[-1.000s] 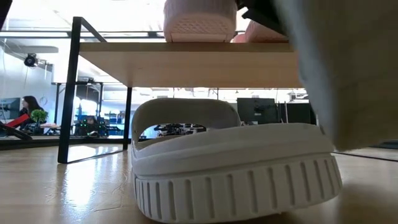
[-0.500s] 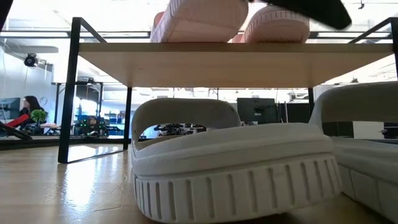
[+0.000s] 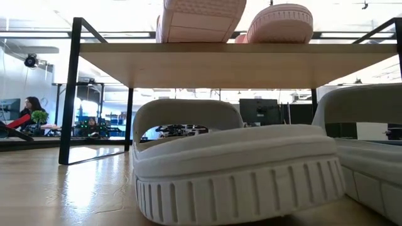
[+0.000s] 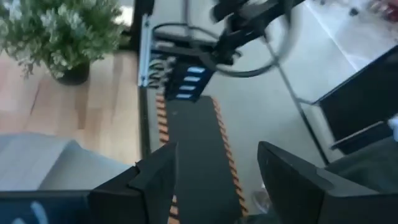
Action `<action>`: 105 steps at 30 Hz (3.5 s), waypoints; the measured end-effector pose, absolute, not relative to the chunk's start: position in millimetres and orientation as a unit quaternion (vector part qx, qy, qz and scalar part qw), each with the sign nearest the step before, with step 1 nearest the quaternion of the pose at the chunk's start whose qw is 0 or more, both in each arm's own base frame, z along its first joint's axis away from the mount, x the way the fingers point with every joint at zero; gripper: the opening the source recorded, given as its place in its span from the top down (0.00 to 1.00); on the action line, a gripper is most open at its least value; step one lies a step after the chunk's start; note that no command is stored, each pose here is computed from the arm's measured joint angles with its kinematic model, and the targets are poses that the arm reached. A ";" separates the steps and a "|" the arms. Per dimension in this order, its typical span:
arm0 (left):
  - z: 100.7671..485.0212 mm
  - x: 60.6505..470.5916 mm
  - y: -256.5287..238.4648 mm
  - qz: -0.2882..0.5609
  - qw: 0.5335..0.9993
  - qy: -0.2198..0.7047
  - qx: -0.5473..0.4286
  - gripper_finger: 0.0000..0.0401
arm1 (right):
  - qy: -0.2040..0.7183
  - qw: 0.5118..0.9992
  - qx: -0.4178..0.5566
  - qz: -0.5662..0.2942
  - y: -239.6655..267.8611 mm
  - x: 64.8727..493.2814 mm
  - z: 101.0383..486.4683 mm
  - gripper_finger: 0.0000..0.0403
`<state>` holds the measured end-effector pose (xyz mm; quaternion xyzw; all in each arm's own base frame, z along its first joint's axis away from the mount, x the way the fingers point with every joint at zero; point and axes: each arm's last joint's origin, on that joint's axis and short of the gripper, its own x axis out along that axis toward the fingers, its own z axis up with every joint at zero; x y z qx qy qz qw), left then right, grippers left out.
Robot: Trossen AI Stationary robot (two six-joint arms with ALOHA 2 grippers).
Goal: Pick and place slides into the shelf
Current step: Adjust the pink slides on the shelf
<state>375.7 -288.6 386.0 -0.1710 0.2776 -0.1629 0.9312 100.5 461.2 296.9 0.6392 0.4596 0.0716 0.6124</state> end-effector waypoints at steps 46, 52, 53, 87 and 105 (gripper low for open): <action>366.1 363.4 -145.8 0.273 0.843 0.441 -0.143 1.00 | 0.273 0.833 0.452 -0.167 334.9 172.1 334.7 0.97; 358.7 371.5 -131.3 0.260 0.835 0.466 -0.132 1.00 | 0.273 0.826 0.457 -0.185 332.0 168.8 332.8 0.97; 361.0 370.2 -133.2 0.257 0.837 0.464 -0.132 1.00 | 0.274 0.825 0.458 -0.188 331.9 167.3 332.5 0.97; 325.6 364.3 -119.6 0.285 0.815 0.487 -0.135 1.00 | 0.276 0.818 0.457 -0.214 328.6 153.2 329.5 0.97; 357.1 326.4 -167.3 0.207 0.835 0.468 -0.201 1.00 | 0.276 0.817 0.455 -0.224 326.7 150.7 328.8 0.97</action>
